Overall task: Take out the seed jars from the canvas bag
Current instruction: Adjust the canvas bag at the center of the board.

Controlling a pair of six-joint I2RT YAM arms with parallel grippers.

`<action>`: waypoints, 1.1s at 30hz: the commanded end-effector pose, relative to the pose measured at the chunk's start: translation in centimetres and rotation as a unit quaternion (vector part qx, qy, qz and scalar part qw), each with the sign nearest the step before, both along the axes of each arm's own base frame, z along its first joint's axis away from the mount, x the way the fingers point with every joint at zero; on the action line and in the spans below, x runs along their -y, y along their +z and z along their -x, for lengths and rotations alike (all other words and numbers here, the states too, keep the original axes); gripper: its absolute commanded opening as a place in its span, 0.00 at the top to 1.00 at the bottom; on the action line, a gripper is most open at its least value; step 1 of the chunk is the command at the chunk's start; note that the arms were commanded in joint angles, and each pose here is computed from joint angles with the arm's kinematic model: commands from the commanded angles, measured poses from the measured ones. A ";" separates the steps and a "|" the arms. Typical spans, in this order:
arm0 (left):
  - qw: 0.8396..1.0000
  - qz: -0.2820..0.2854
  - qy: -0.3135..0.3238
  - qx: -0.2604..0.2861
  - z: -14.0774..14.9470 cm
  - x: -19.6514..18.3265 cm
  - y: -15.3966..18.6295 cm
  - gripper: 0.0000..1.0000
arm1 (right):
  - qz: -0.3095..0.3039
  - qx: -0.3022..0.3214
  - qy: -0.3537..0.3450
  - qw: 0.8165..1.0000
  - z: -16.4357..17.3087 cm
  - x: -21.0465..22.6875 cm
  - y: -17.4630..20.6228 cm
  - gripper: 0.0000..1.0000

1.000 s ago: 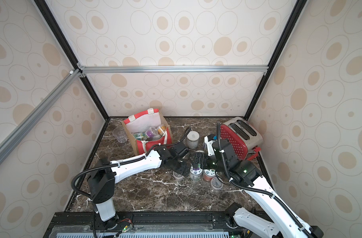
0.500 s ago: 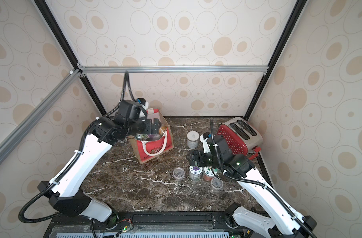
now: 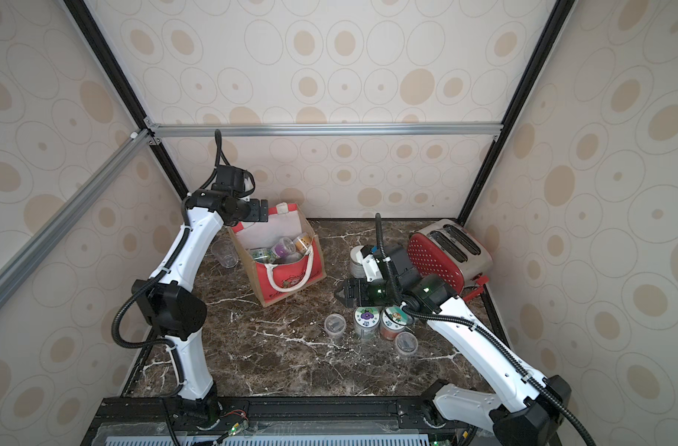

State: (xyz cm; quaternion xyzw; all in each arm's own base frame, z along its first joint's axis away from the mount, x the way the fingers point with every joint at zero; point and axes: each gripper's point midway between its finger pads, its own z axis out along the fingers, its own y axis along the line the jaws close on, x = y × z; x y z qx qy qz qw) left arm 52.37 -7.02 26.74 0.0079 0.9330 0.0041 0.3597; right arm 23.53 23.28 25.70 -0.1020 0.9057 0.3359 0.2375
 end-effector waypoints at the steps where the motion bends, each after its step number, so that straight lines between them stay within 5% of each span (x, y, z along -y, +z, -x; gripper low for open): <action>1: 0.999 -0.017 -0.044 0.020 -1.0 0.3 1.1 0.02 | -0.004 0.004 0.024 1.000 0.0 -0.8 0.6 0.10; 9: 0.997 -0.003 -0.072 -0.026 -1.7 1.0 -3.3 0.06 | -0.009 0.006 0.049 0.999 -0.5 -2.2 1.0 0.14; 11: 0.995 0.022 -0.094 -0.023 -1.4 2.1 -3.0 0.22 | -0.006 0.014 0.059 0.998 -0.6 -2.9 1.6 0.17; 16: 0.994 0.045 -0.099 0.001 -0.6 2.9 -1.2 0.86 | 0.005 0.034 0.082 0.996 -1.4 -5.5 2.9 0.29; 18: 0.995 0.044 -0.094 0.006 -0.1 2.9 -0.5 0.99 | 0.011 0.042 0.089 0.995 -1.9 -6.7 3.3 0.36; 33: 0.974 0.055 -0.170 0.140 4.0 10.7 8.2 1.00 | 0.064 0.088 0.091 0.990 -7.3 -13.7 1.7 0.62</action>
